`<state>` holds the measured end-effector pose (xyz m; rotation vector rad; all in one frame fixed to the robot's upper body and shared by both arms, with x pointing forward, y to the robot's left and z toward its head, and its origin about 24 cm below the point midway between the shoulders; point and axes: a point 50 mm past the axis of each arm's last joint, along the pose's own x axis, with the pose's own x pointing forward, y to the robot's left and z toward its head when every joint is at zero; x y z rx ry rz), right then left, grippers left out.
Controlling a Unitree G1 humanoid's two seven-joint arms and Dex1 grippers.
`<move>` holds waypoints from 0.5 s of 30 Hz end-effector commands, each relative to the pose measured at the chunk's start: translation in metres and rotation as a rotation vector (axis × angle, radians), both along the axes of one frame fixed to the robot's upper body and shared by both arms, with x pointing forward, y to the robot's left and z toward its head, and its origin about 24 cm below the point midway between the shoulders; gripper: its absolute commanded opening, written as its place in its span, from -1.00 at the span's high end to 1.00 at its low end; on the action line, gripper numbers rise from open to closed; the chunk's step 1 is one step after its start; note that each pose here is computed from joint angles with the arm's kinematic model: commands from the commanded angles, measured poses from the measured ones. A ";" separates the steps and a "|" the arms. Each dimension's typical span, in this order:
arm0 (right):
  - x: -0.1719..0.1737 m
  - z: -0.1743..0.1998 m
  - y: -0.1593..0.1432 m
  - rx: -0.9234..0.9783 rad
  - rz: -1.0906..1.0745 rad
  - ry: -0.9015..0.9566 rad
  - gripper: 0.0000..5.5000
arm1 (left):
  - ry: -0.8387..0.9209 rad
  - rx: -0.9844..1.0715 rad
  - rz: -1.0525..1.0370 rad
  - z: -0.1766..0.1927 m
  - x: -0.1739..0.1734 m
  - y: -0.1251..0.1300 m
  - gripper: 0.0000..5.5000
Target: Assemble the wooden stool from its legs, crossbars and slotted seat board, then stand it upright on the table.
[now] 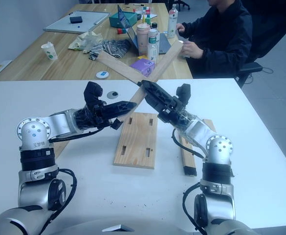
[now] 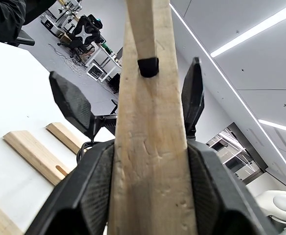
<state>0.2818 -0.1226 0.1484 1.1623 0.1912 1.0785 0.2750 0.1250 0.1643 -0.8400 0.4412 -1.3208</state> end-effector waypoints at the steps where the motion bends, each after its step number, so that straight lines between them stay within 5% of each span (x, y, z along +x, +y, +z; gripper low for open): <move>1: 0.000 0.007 0.003 0.034 0.023 -0.017 -0.65 | 0.007 0.001 -0.005 0.001 0.000 0.001 0.27; 15: 0.001 0.001 0.004 0.014 0.011 0.022 0.21 | 0.034 0.005 -0.016 -0.002 -0.002 0.004 0.27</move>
